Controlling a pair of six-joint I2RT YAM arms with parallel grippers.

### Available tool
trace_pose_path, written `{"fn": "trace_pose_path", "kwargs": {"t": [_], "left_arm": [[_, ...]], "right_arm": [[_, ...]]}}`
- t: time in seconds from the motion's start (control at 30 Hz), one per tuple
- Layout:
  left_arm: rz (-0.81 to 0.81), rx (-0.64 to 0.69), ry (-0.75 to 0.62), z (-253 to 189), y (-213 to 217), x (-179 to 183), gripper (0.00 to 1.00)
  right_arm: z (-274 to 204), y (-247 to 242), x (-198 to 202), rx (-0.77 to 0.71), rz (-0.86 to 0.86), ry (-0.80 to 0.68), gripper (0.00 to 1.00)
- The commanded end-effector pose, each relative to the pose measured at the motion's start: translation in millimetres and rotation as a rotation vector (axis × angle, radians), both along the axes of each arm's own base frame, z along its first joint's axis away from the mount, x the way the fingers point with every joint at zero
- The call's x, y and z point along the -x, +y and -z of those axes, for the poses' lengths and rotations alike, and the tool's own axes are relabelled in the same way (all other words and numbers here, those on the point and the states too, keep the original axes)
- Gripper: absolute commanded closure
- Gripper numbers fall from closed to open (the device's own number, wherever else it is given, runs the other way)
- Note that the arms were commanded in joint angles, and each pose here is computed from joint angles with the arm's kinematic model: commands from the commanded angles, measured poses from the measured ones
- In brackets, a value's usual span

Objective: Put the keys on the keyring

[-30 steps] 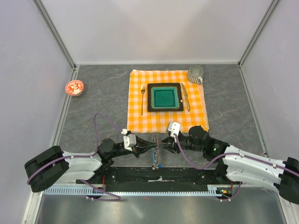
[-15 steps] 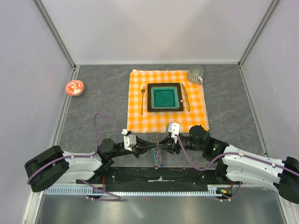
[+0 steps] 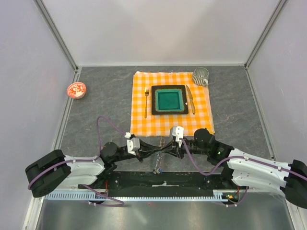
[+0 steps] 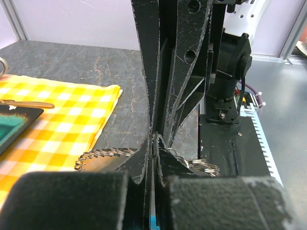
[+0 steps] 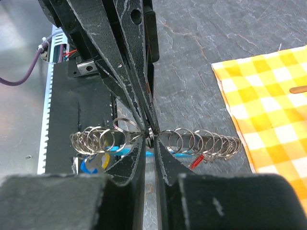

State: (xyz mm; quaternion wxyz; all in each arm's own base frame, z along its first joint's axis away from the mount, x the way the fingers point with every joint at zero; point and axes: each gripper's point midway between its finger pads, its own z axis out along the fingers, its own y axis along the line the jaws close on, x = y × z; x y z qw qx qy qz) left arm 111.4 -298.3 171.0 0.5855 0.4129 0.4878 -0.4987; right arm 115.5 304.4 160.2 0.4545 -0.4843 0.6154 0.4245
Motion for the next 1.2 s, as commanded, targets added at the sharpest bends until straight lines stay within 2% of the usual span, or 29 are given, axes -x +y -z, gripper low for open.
{"fn": "trace_pose_path", "kwargs": {"t": [0.0,0.27,0.4,0.47,0.57,0.63,0.67,0.7,0.77,0.8,0.87,0.93,1.17], "left_arm": [[0.017,0.327,-0.258,-88.8,21.6,19.7,0.98],[0.017,0.333,-0.263,-90.8,22.5,20.4,0.98],[0.02,0.338,-0.265,-92.5,22.7,21.4,0.98],[0.016,0.337,-0.265,-91.9,23.4,20.7,0.98],[-0.006,0.341,-0.263,-91.9,26.1,18.2,0.98],[-0.027,0.314,-0.257,-85.8,25.5,14.0,0.92],[-0.044,0.306,-0.249,-85.1,25.6,10.6,0.85],[-0.05,0.231,-0.201,-67.1,20.1,5.2,0.73],[-0.074,0.198,-0.193,-73.1,17.7,-1.0,0.65],[-0.084,0.064,-0.116,-44.5,11.9,-8.1,0.61],[-0.133,0.024,-0.134,-57.8,12.9,-18.0,0.58],[-0.168,-0.059,-0.115,-43.4,15.8,-24.2,0.55],[-0.193,-0.117,-0.118,-35.9,21.4,-27.4,0.52]], "right_arm": [[-22.2,7.1,-5.3,-0.06,0.0,-0.043,0.86],[-21.1,6.5,-4.2,-0.05,-0.006,-0.045,0.88],[-20.6,7.7,-3.5,-0.048,-0.012,-0.043,0.93],[-19.0,7.7,-3.7,-0.04,-0.014,-0.04,1.0],[-17.2,6.1,-4.8,-0.015,-0.007,-0.035,1.0],[-18.6,2.5,-9.8,0.019,0.021,-0.043,1.0],[-19.9,1.1,-12.3,0.033,0.033,-0.048,1.0],[-21.3,-1.5,-17.3,0.054,0.055,-0.068,1.0],[-25.3,-6.4,-20.3,0.108,0.069,-0.071,1.0],[-36.7,-5.7,-26.3,0.119,0.079,-0.106,1.0],[-31.0,-12.2,-26.5,0.201,0.08,-0.091,1.0],[-34.2,-13.9,-32.0,0.275,0.089,-0.098,1.0],[-30.5,-15.4,-42.2,0.488,0.08,-0.161,1.0]]}}
